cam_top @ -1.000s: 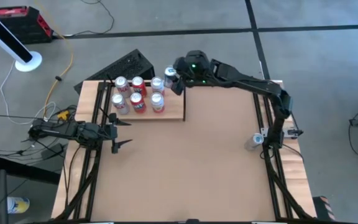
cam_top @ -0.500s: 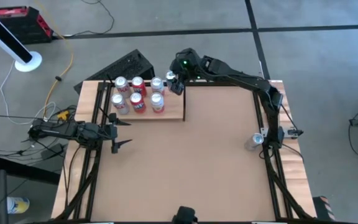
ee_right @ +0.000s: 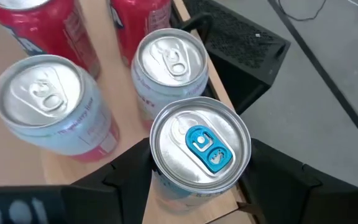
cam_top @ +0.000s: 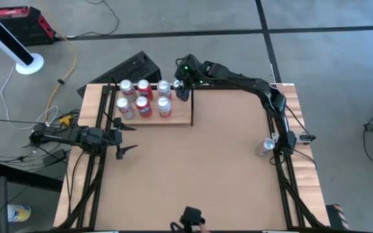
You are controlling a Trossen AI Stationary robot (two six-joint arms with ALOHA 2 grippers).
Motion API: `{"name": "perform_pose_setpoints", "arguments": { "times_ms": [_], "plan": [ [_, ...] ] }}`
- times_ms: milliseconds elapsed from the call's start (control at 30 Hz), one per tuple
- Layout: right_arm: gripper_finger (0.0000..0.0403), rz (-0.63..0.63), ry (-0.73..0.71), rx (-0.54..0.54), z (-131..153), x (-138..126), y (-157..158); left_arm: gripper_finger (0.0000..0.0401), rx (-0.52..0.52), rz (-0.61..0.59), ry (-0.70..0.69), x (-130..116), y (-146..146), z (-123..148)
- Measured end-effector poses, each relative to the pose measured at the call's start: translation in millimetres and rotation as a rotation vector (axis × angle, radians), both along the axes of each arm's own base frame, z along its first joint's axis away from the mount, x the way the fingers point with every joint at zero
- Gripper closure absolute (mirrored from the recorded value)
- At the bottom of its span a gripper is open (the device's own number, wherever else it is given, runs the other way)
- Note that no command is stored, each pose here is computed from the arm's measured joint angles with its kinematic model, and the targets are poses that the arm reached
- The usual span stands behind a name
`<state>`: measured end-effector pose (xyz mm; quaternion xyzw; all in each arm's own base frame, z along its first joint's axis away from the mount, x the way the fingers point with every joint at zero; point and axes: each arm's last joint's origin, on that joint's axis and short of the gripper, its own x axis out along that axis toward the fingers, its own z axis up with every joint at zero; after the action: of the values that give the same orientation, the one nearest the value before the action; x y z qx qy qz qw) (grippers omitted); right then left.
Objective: Place canned beverage on shelf
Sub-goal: Put the bottom blue soda can on the shelf
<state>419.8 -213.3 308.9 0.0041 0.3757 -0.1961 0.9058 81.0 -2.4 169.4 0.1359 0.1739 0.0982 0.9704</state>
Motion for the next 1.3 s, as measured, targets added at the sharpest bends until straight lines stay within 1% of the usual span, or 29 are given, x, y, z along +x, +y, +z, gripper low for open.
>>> {"name": "perform_pose_setpoints", "arguments": {
  "times_ms": [167,267,467,700,833,1300],
  "plan": [
    [0.0141,-0.004,0.016,-0.002,-4,-1,-6,0.0065,0.0,0.0,0.0,0,0,0],
    [0.0141,-0.008,0.001,-0.006,-3,0,-7,0.0065,0.0,0.0,0.0,0,0,0],
    [0.0139,-0.035,-0.003,0.017,-4,-3,-9,0.0065,0.0,0.0,0.0,0,0,0],
    [0.0139,-0.053,0.004,0.025,-11,-2,-15,0.0065,0.0,0.0,0.0,0,0,0],
    [0.0138,-0.064,-0.009,0.025,-10,-3,-18,0.0065,0.0,0.0,0.0,0,0,0],
    [0.0138,-0.064,0.011,0.035,-11,-4,-17,0.0065,0.0,0.0,0.0,0,0,0]
  ]
}}
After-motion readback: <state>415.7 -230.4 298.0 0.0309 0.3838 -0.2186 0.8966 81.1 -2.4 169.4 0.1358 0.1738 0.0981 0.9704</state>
